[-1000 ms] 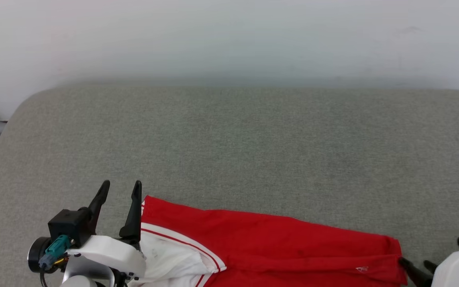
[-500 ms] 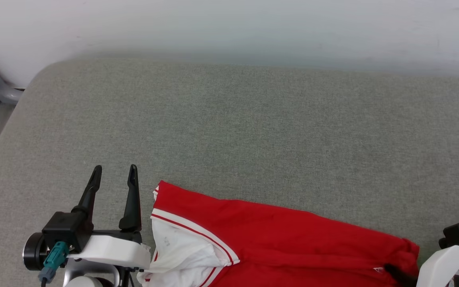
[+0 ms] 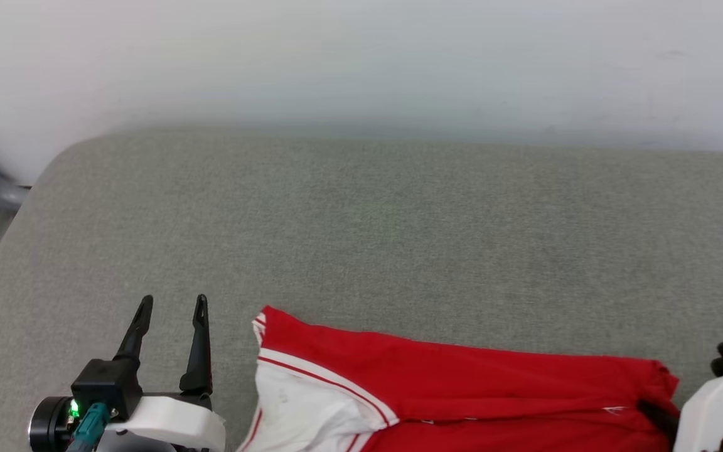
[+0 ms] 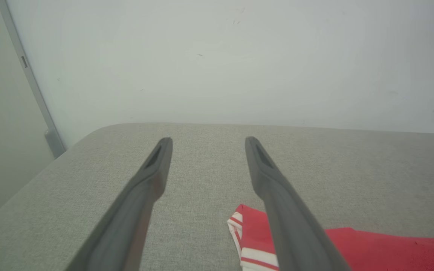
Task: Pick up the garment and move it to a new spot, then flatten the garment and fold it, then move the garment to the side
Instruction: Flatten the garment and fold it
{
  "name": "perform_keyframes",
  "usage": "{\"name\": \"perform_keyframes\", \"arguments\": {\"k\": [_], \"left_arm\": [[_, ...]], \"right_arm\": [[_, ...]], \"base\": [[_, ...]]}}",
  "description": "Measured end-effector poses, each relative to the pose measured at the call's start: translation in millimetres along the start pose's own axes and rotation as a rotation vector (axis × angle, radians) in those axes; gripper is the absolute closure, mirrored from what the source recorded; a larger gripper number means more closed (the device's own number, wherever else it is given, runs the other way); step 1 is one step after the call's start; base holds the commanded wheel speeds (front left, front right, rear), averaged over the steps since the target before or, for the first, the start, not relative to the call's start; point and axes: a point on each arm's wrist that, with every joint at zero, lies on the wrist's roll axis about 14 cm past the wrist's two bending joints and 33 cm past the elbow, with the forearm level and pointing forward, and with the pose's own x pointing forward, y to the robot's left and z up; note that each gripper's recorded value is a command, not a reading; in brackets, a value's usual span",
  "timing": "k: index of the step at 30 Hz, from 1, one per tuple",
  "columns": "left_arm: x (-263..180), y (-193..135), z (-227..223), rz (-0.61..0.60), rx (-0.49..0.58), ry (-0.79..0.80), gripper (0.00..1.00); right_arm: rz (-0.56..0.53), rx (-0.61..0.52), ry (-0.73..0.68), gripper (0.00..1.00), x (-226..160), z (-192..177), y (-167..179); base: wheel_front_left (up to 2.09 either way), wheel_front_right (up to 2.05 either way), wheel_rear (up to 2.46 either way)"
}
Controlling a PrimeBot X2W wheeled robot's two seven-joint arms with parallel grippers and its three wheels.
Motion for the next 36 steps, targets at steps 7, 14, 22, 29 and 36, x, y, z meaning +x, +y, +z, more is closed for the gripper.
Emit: {"name": "perform_keyframes", "arguments": {"k": [7, 14, 22, 29, 36], "left_arm": [[0, -11, 3, -0.036, 0.003, -0.01, 0.0], [0, -17, 0, -0.053, 0.0, 0.01, 0.0], [0, -13, 5, -0.049, 0.011, 0.001, 0.0], [-2, -6, 5, -0.026, 0.006, 0.003, 0.0], [5, 3, 0, 0.001, 0.006, 0.01, 0.0]], "right_arm": [[-0.132, 0.08, -0.077, 1.0, -33, 10, -53], [-0.007, 0.327, -0.088, 1.0, -39, 10, -39], [0.431, 0.574, -0.006, 1.0, -31, 18, 48], [0.772, 0.691, 0.098, 1.0, -16, 18, 134], [0.924, 0.683, 0.21, 1.0, 0, 11, 210]], "base": [[0.0, 0.0, 0.0], [0.0, 0.0, 0.0], [0.0, 0.0, 0.0], [0.0, 0.0, 0.0], [0.0, 0.0, 0.0]]}}
